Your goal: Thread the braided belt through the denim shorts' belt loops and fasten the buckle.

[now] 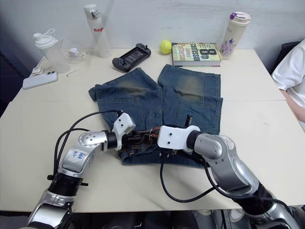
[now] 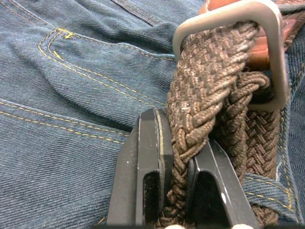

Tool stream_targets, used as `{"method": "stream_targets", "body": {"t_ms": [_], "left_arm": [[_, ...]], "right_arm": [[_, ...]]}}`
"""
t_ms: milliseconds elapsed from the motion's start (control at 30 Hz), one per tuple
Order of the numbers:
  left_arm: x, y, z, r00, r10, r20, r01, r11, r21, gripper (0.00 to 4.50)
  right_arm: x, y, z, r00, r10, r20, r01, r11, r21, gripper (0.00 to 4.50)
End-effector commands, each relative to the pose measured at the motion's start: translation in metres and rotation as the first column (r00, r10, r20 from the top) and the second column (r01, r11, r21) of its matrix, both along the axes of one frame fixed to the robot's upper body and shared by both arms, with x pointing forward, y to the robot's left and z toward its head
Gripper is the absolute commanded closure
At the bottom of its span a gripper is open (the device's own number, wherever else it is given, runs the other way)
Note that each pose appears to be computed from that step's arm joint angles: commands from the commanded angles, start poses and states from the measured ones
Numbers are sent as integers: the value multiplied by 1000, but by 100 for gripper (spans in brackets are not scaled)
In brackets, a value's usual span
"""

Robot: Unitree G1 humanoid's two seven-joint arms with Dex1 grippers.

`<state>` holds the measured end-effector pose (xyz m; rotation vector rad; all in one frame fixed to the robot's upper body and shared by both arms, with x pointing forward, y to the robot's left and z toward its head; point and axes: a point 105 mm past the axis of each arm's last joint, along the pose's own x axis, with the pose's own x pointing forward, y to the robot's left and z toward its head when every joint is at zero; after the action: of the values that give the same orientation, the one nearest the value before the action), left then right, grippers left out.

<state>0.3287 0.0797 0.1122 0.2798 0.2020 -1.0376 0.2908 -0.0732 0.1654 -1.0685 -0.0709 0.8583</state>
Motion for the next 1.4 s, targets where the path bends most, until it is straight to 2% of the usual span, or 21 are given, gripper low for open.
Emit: {"method": "stream_targets", "body": {"t_ms": [33, 200, 267, 300, 367, 433, 533, 567, 700, 800, 900, 933, 1000, 1100, 1233, 1400], "left_arm": [[-2, -5, 4, 1000, -25, 17, 25, 1000, -19, 450], [-1, -4, 16, 999, -20, 51, 23, 998, -62, 450], [0, -1, 25, 999, -2, 48, 8, 991, -131, 355], [-2, -1, 29, 999, -14, 40, 20, 987, -157, 323], [-5, 3, 33, 999, -13, 38, 20, 986, -167, 234], [-9, 16, 42, 1000, 5, 27, 1, 978, -209, 142], [-26, 48, 60, 999, -2, -37, -10, 946, -325, 9], [-31, 54, 63, 998, -14, -58, -7, 939, -343, 9], [-48, 71, 41, 992, -25, -120, -5, 970, -244, 9], [-51, 69, 35, 991, -39, -125, 9, 973, -231, 95], [-49, 65, 30, 994, -40, -101, 18, 977, -212, 205], [-47, 61, 32, 994, -39, -99, 15, 972, -233, 223], [-47, 54, 28, 994, -50, -100, 26, 973, -229, 311], [-50, 49, 7, 991, -74, -110, 59, 989, -136, 448], [-52, 50, -24, 987, -68, -143, 66, 998, -13, 448], [-48, 53, -53, 986, -34, -164, 51, 994, 101, 448]], "right_arm": [[-5, 5, 1, 999, 26, 18, -26, 1000, -7, 442], [-7, 6, -7, 1000, 24, -10, -24, 1000, -13, 442], [-6, 6, -8, 1000, 20, -15, -21, 1000, -12, 450], [-6, 6, -9, 1000, 19, -17, -19, 1000, -10, 450], [-6, 5, -8, 1000, 13, -16, -13, 1000, -1, 450], [-6, 5, -7, 1000, 9, -13, -9, 1000, 17, 450], [-7, 5, -1, 1000, 15, 1, -15, 998, 60, 450], [-7, 5, 0, 1000, 16, 2, -16, 998, 69, 450], [-6, 3, 2, 1000, 16, 6, -16, 997, 79, 450], [-4, 0, 1, 1000, 10, 10, -11, 997, 76, 450], [-3, -2, 1, 1000, 7, 11, -8, 997, 74, 450], [-3, -2, 1, 1000, 7, 12, -7, 997, 76, 450], [-3, -2, 2, 1000, 6, 12, -7, 997, 80, 450], [-3, -3, 4, 1000, 2, 16, -3, 996, 90, 450], [-1, -9, 7, 1000, -23, 16, 21, 994, 104, 450], [3, -39, 14, 991, -130, 14, 126, 978, 164, 450]]}}
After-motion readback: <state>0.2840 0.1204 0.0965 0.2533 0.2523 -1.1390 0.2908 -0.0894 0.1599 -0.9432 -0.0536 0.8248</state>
